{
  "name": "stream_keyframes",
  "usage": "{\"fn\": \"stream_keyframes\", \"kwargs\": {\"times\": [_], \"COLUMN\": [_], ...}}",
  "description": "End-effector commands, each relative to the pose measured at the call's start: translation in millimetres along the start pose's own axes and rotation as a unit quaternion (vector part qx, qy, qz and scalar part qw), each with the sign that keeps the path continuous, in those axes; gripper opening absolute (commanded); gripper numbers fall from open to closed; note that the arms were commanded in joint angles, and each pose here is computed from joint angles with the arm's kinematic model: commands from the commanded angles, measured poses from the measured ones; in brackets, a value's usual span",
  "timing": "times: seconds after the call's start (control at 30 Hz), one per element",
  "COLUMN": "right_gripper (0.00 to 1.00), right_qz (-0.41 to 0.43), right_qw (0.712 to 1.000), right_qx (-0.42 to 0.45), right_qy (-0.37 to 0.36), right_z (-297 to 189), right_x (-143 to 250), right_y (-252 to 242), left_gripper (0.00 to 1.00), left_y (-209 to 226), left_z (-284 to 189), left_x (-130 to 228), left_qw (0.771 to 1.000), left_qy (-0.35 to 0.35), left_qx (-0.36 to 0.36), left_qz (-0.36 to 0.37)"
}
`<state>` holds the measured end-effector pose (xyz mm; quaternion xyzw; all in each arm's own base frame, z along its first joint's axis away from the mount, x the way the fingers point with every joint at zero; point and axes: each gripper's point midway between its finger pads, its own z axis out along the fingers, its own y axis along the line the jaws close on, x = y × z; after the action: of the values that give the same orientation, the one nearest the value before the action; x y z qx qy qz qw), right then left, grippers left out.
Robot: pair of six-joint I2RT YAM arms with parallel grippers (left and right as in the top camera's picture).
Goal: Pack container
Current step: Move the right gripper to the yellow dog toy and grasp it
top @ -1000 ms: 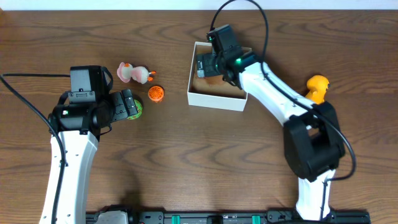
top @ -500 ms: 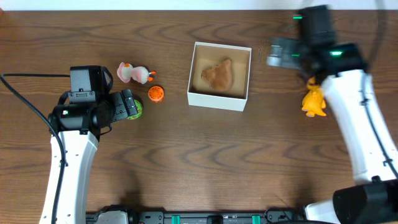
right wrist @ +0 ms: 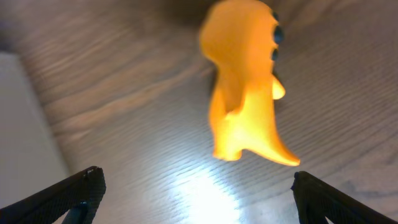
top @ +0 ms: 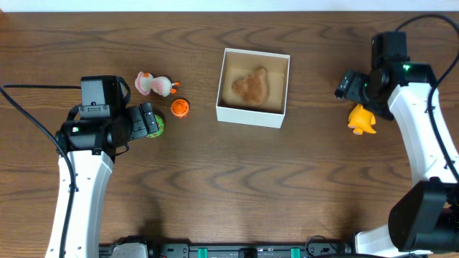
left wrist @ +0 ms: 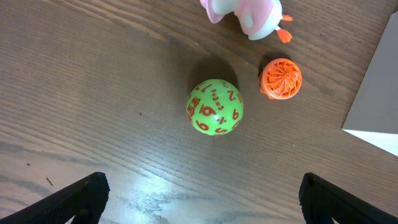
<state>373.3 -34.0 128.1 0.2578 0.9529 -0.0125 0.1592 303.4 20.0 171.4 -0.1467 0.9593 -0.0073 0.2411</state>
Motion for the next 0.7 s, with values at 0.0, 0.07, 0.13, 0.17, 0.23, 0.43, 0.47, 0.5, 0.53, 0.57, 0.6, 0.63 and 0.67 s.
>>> {"fn": "stream_keyframes", "kwargs": {"times": [0.0,0.07,0.13,0.17,0.23,0.43,0.47,0.5,0.53,0.57,0.6,0.63,0.67], "right_gripper": [0.99,0.99,0.99,0.99,0.98,0.86,0.83,0.78,0.77,0.72,0.68,0.66,0.64], "right_qz": [0.057,0.069,0.075,0.077,0.079,0.082,0.083,0.084,0.085,0.086,0.086,0.086,0.086], "right_qw": [0.998,0.997,0.997,0.996,0.996,0.996,0.995,0.995,0.995,0.995,0.995,0.995,0.995], "right_qx": [0.036,0.034,0.035,0.036,0.032,-0.012,-0.017,-0.018,-0.018,-0.018,-0.017,-0.016,-0.015], "right_qy": [0.006,0.007,0.008,0.008,0.0,-0.043,-0.05,-0.053,-0.053,-0.052,-0.051,-0.049,-0.047], "right_z": [25,38,50,56,67,92,95,96,98,99,99,100,101], "right_x": [5,9,15,18,21,19,19,19,20,22,23,25,27], "right_y": [-35,-43,-49,-52,-53,-42,-41,-41,-41,-42,-42,-43,-44], "left_gripper": [0.98,0.98,0.98,0.98,0.98,0.98,0.98,0.98,0.98,0.98,0.98,0.98,0.98], "left_y": [1,1,1,1,1,1,1,1,1,1,1,1,1], "left_z": [-3,-3,-3,-3,-3,-3,-3,-3,-3,-3,-3,-3,-3], "left_x": [-6,-6,-6,-6,-6,-6,-6,-6,-6,-6,-6,-6,-6], "left_qw": [1.0,1.0,1.0,1.0,1.0,1.0,1.0,1.0,1.0,1.0,1.0,1.0,1.0], "left_qy": [-0.007,-0.007,-0.007,-0.006,-0.006,-0.007,-0.006,-0.007,-0.007,-0.007,-0.006,-0.007,-0.006], "left_qx": [-0.002,-0.002,-0.002,-0.002,-0.002,-0.002,-0.002,-0.002,-0.002,-0.002,-0.002,-0.002,-0.002], "left_qz": [0.005,0.005,0.005,0.005,0.005,0.005,0.005,0.005,0.005,0.005,0.005,0.005,0.005]}}
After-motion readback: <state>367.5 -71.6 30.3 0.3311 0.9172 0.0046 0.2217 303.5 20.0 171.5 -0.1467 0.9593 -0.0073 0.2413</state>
